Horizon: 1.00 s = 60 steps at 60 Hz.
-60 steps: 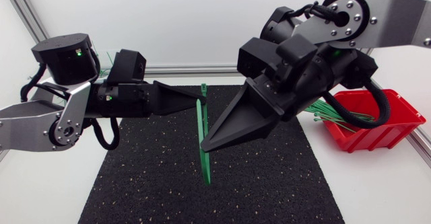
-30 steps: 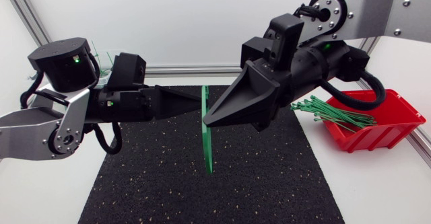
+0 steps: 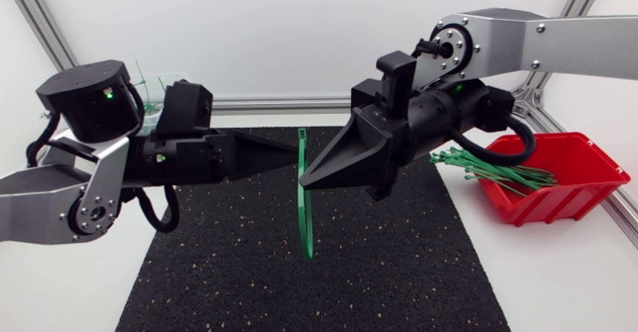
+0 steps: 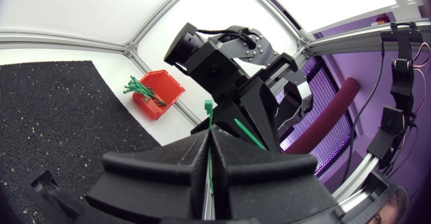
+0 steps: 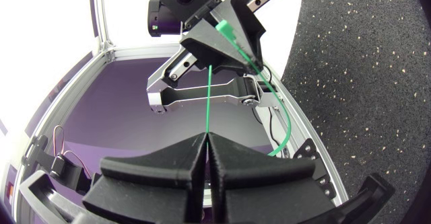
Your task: Take a green cable tie from the red box, thread the tail through the head to close it, then place it in the transparent bin on the left.
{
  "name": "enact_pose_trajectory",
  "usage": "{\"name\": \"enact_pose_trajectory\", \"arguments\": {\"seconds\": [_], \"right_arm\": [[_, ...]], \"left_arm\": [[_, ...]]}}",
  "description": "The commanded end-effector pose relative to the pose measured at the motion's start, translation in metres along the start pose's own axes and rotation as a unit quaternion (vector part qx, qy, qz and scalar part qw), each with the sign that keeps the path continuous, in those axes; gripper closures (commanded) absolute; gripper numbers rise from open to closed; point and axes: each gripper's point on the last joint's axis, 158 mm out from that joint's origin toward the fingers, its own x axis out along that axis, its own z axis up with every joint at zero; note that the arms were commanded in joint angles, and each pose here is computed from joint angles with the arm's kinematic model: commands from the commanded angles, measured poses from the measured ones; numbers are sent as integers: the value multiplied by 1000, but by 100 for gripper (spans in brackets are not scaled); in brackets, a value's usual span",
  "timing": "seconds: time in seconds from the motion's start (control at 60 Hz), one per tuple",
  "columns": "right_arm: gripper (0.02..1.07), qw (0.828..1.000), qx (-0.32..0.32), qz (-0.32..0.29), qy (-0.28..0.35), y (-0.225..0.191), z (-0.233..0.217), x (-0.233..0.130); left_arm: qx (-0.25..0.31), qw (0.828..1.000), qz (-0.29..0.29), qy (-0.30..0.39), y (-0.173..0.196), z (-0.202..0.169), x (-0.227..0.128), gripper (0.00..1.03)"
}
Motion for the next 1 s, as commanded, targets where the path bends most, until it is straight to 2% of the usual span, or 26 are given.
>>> {"name": "enact_pose_trajectory", "arguments": {"seconds": [0.0,0.45,0.983], "right_arm": [[102,1000,21,8,-4,-8,2,-2],[102,1000,9,19,-3,0,-2,0],[102,1000,17,20,2,-14,1,3]], "left_arm": [[22,1000,-9,0,-10,-6,-1,100],[88,996,0,3,2,-11,1,100],[115,993,3,-9,-4,0,-1,100]]}}
